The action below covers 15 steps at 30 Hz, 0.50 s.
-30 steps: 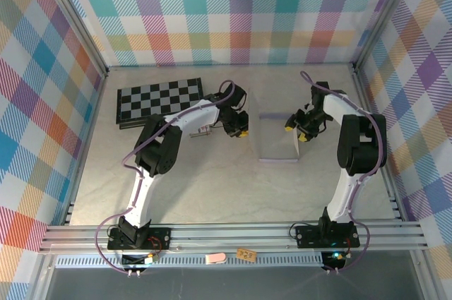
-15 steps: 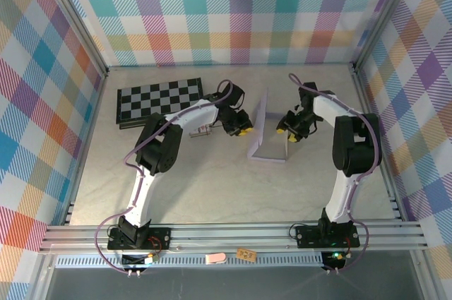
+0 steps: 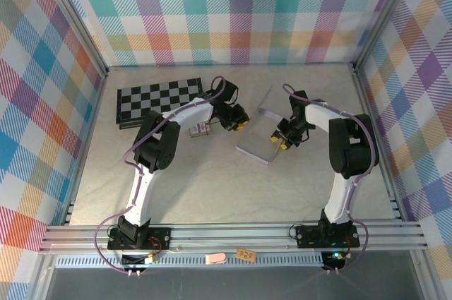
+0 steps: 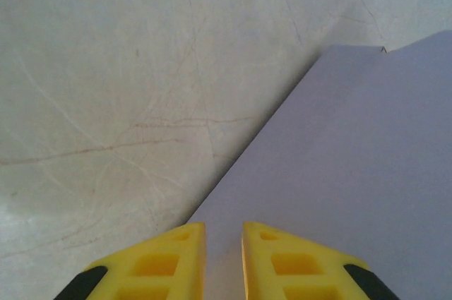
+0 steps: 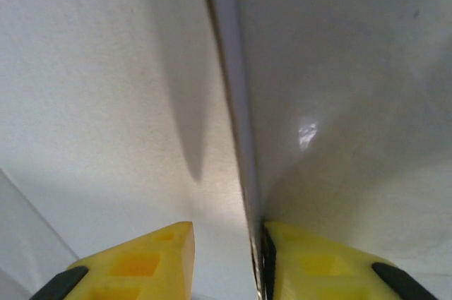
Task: Fold the paper box
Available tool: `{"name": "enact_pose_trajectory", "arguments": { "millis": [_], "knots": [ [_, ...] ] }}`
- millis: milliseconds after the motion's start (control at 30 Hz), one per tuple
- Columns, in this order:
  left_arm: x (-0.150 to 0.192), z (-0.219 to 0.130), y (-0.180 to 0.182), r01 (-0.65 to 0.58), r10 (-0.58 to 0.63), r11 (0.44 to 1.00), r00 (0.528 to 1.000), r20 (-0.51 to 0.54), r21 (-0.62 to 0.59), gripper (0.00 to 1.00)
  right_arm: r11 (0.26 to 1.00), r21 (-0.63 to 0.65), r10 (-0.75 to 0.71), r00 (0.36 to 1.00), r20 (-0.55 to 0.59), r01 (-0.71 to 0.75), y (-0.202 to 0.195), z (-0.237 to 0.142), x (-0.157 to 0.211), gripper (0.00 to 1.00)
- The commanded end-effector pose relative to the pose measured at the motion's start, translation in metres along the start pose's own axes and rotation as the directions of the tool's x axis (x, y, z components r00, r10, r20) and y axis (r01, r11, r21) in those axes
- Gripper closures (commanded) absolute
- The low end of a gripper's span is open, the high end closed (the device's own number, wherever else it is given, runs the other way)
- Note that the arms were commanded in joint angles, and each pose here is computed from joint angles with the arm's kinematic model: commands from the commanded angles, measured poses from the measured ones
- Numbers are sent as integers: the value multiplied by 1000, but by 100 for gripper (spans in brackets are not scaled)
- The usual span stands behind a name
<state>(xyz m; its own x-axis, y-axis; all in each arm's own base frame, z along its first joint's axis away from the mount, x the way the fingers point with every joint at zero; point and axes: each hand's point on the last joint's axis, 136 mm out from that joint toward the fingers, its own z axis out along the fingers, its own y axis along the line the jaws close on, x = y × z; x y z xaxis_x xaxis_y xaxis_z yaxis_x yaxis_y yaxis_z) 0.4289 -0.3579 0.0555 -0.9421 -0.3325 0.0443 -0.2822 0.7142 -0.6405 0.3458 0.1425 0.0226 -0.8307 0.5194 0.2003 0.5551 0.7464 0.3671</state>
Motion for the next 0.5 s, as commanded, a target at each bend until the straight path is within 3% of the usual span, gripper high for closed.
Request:
{"name": "enact_pose_trajectory", "arguments": {
  "millis": [0, 333, 467],
  "knots": [
    [5, 9, -10, 9, -7, 999, 998, -65, 38, 80, 997, -49, 54, 999, -9, -54, 21, -1, 15, 69],
    [2, 18, -22, 13, -5, 996, 996, -94, 83, 80, 975, 88, 206, 978, -33, -203, 14, 6, 38, 68],
    [2, 19, -24, 12, -2, 996, 995, -104, 94, 79, 960, 25, 278, 960, -9, -278, 21, 0, 43, 68]
  ]
}}
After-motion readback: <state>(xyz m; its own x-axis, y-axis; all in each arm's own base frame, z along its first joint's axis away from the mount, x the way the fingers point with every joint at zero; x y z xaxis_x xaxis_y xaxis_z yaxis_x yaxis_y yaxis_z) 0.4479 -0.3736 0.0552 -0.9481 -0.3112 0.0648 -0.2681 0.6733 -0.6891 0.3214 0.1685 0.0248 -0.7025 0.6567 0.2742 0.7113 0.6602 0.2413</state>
